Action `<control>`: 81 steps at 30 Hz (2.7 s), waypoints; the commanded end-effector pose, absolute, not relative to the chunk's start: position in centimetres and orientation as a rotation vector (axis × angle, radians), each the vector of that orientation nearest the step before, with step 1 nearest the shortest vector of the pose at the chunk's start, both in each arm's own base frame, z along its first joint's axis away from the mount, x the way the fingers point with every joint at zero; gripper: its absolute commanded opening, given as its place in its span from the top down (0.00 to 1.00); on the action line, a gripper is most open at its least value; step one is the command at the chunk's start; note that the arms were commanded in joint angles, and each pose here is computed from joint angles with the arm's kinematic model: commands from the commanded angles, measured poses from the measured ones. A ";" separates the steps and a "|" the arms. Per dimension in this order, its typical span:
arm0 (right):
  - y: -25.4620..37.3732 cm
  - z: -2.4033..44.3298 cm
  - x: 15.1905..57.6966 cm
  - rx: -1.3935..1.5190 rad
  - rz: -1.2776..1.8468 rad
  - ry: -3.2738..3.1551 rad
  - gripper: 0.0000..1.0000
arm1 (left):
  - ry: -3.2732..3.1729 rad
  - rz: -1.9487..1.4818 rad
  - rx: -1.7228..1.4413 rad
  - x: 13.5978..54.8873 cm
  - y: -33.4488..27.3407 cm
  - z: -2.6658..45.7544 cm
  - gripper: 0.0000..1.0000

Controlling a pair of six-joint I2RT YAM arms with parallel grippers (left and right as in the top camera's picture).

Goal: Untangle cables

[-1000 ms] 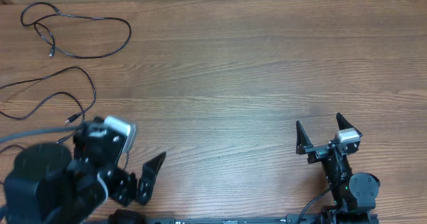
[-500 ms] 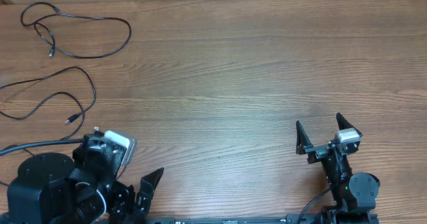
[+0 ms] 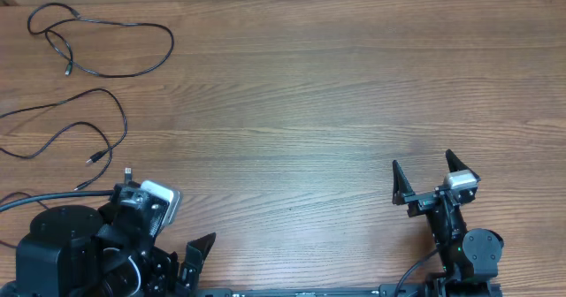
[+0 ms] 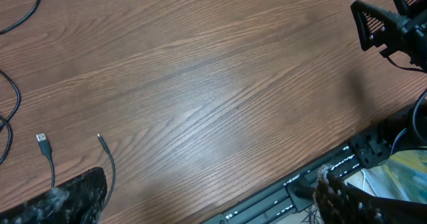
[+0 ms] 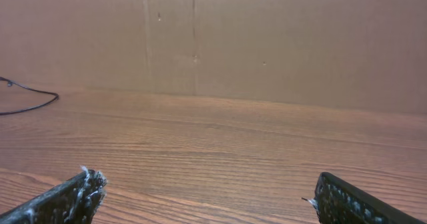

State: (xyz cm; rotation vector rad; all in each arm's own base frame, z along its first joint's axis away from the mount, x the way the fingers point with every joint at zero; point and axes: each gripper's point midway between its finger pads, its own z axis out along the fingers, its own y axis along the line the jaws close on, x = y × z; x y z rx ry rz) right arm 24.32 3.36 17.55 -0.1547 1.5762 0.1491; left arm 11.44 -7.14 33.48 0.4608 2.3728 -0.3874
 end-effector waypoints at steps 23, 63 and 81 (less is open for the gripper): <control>3.3 17.3 24.3 -0.153 0.144 1.574 0.00 | 2.040 -0.360 0.631 16.8 -9.5 26.0 0.00; 3.3 17.3 24.3 -0.153 0.144 1.574 0.00 | 1.621 -0.261 0.199 23.3 -5.6 18.2 0.01; 3.3 17.3 24.3 -0.153 0.144 1.574 0.00 | 1.635 -0.188 0.128 24.3 -4.1 15.8 0.00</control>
